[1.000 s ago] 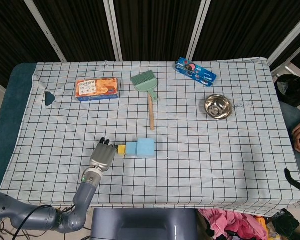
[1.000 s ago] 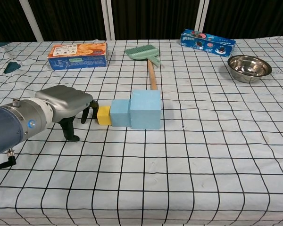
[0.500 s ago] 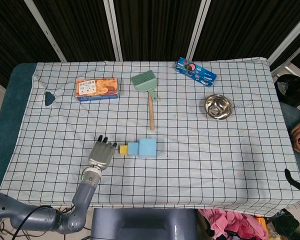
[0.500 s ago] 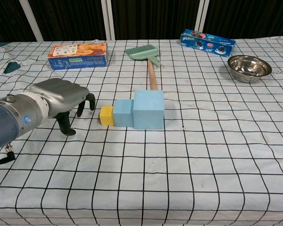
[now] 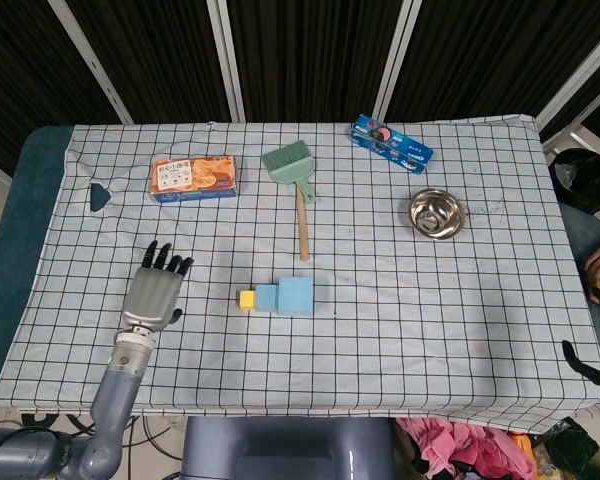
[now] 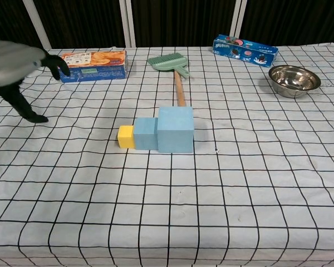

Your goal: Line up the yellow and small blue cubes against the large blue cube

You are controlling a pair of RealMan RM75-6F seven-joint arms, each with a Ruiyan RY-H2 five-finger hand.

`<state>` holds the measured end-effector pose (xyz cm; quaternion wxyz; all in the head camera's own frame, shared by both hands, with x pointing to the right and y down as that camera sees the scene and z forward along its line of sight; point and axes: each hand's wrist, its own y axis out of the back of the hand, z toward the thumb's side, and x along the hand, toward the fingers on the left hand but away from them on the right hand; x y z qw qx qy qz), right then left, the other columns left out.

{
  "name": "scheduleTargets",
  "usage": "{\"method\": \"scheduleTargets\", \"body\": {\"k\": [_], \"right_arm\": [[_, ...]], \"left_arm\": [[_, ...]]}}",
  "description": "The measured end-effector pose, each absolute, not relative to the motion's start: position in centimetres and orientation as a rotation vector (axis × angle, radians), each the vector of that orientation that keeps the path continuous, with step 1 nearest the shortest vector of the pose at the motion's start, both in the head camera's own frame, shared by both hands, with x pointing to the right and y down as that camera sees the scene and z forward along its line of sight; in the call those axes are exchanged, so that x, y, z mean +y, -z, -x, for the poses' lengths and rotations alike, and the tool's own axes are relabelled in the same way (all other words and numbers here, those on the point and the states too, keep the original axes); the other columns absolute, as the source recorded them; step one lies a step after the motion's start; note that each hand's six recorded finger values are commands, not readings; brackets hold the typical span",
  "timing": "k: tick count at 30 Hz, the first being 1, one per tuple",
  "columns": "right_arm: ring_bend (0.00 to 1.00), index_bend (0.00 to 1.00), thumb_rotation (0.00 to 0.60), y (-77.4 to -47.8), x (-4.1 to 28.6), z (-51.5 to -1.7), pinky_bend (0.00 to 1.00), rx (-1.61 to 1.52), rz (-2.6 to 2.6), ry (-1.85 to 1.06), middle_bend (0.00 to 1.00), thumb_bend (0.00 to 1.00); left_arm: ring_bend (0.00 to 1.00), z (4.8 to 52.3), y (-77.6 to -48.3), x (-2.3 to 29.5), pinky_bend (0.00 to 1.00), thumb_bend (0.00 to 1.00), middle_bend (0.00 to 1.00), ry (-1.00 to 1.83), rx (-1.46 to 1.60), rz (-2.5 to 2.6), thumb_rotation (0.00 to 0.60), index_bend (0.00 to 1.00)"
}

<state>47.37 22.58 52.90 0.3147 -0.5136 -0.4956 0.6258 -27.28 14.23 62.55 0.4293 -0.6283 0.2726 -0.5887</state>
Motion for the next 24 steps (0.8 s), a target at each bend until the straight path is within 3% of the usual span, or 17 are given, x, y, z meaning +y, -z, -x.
{"method": "scheduleTargets", "body": {"k": [11,24], "right_arm": [[0.26,0.12,0.6,-54.4,22.8,-45.6,0.17,-1.185,1.442,-1.646,0.11,0.2],[0.26,0.12,0.6,-54.6,22.9,-45.1,0.17,-1.158,1.451,-1.642,0.11,0.2]], "left_arm": [[0.0,41.3,-57.0,20.0,0.0,0.13,0.19,1.479,1.017,1.494,0.6,0.2],[0.0,48.0,-55.4,23.2,0.0,0.13,0.19,1.492,1.174,1.513,0.6,0.2]]}}
